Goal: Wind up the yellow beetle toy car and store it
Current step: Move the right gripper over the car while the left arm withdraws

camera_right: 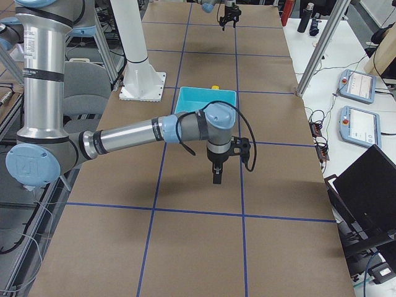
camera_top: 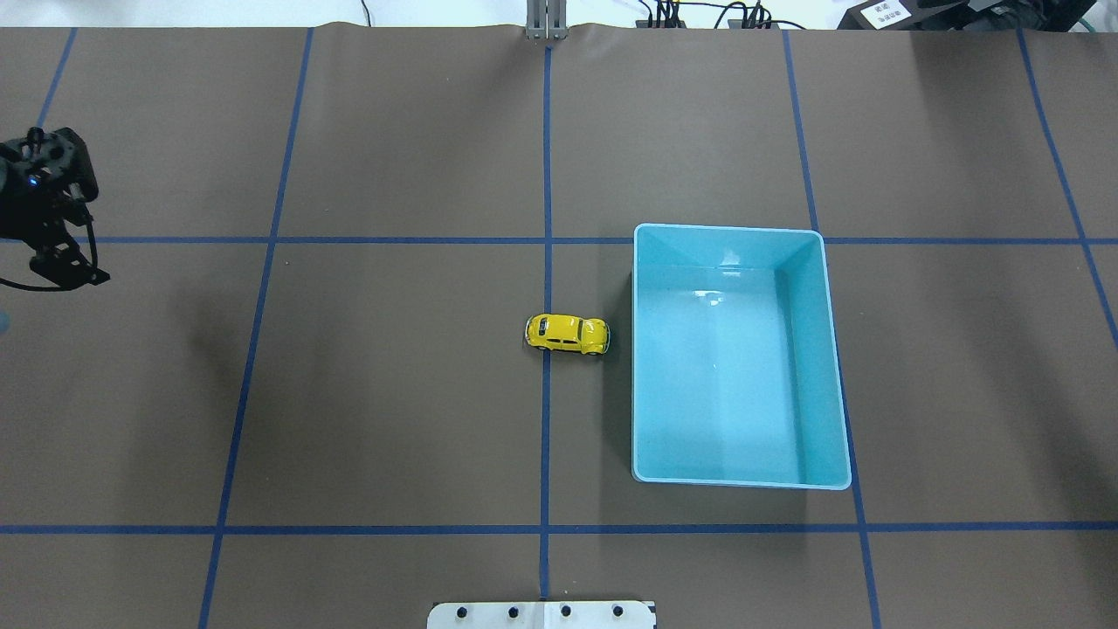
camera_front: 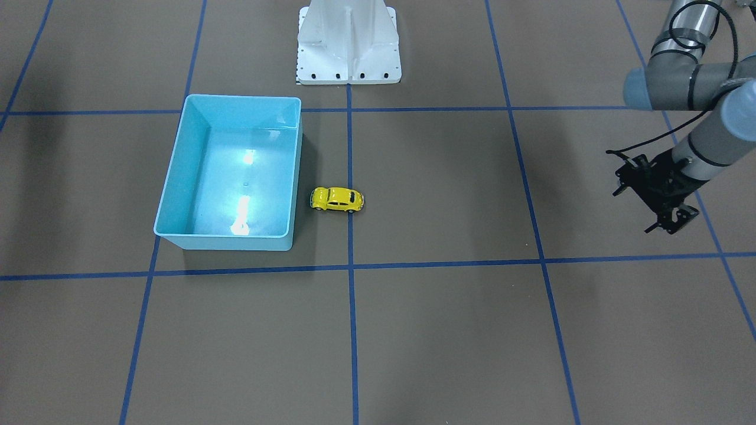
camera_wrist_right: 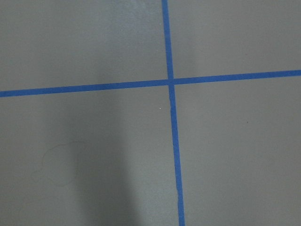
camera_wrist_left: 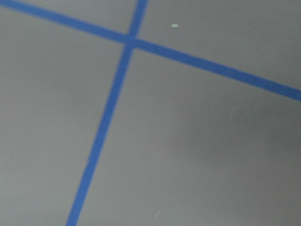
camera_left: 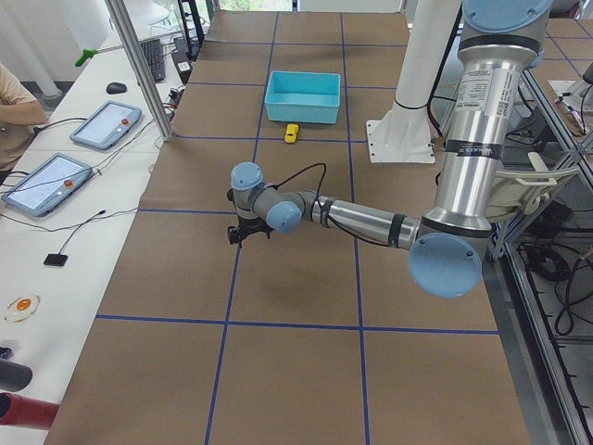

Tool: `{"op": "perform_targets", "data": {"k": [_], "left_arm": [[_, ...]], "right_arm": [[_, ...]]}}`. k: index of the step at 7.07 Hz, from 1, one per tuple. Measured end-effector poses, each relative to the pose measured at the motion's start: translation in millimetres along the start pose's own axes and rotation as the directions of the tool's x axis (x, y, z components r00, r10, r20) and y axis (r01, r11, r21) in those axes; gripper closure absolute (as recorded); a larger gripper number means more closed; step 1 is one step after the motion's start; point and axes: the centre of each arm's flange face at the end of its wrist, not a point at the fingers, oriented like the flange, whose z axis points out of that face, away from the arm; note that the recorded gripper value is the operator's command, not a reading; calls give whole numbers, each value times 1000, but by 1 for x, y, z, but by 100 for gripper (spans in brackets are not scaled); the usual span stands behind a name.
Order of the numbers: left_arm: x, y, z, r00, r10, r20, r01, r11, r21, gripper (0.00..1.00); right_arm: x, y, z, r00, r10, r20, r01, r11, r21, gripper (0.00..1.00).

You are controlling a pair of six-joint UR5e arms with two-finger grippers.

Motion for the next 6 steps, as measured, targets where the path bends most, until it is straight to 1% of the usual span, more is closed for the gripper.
{"op": "perform_targets", "data": {"k": [1,2,3,4,5,6], "left_arm": [[-33,32,-21,984,-176,-22,174,982,-68,0],[-59,59,-44,946,-324,-27,319,940,-119,0],[-78,90,-58,905,-424,-17,418,897,-141,0],[-98,129,-69,852,-523,2,518,843,-145,0],[-115,163,-87,778,-628,23,625,770,-127,0],[-126,191,-107,676,-736,34,735,671,-91,0]], "right_arm": [[-63,-1,-27,1000,-29,8,29,1000,-1,0],[-138,-10,-60,998,-62,16,62,998,-17,0],[-205,-22,-83,993,-118,4,118,993,-28,0],[-263,-33,-93,980,-196,-30,195,980,-25,0],[-309,-47,-95,961,-273,-51,273,962,-11,0],[-355,-61,-94,930,-363,-56,364,931,17,0]]}}
